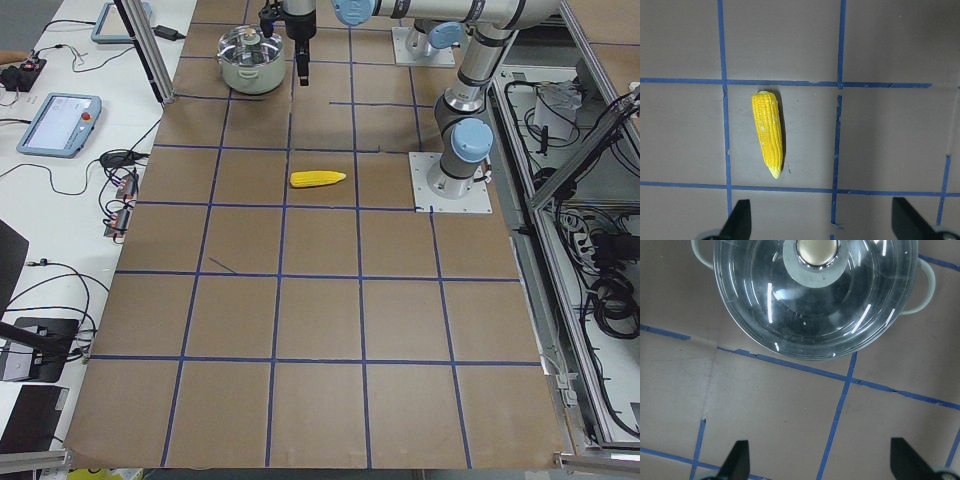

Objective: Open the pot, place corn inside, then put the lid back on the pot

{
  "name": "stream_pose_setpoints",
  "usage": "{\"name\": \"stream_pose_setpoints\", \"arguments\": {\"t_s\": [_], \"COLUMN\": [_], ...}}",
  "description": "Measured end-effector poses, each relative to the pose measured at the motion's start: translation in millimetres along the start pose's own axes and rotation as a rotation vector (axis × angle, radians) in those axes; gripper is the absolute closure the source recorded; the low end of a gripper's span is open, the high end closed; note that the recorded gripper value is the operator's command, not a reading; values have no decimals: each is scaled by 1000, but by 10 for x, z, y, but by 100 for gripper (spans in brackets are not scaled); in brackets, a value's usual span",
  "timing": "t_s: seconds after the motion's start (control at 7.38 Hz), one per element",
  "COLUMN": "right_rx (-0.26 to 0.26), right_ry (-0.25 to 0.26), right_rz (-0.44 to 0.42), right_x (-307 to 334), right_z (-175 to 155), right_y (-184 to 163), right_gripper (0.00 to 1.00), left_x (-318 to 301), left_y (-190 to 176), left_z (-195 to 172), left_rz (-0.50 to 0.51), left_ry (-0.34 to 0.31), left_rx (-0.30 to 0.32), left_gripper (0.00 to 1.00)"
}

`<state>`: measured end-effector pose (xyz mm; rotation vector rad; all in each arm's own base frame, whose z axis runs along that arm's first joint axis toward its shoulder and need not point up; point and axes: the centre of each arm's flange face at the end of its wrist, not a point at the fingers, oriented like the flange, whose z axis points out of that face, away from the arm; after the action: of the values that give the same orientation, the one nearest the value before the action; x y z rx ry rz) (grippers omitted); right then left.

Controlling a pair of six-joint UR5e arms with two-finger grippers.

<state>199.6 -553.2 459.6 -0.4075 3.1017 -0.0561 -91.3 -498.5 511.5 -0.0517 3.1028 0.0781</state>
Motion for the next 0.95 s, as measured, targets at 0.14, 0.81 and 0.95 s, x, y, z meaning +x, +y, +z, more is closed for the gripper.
{"name": "stream_pose_setpoints", "arguments": {"t_s": [0.14,0.81,0.95], "right_rx": [12,28,25], "right_ry": [-2,-6,-6], "right_rz": [4,-24,-25], "right_x": [-6,-25,-21], "right_z": [14,1067,1174], "right_y": [-176,-1513,-1589], "right_gripper": [1,7,10], "left_x": [0,0,-2], "left_y": [-1,-4,-4], "left_z": [-1,-1,-1], "left_rz": [0,0,0], "left_ry": [0,0,0], "left_rx": [1,3,3], "left_gripper": [0,0,0]}}
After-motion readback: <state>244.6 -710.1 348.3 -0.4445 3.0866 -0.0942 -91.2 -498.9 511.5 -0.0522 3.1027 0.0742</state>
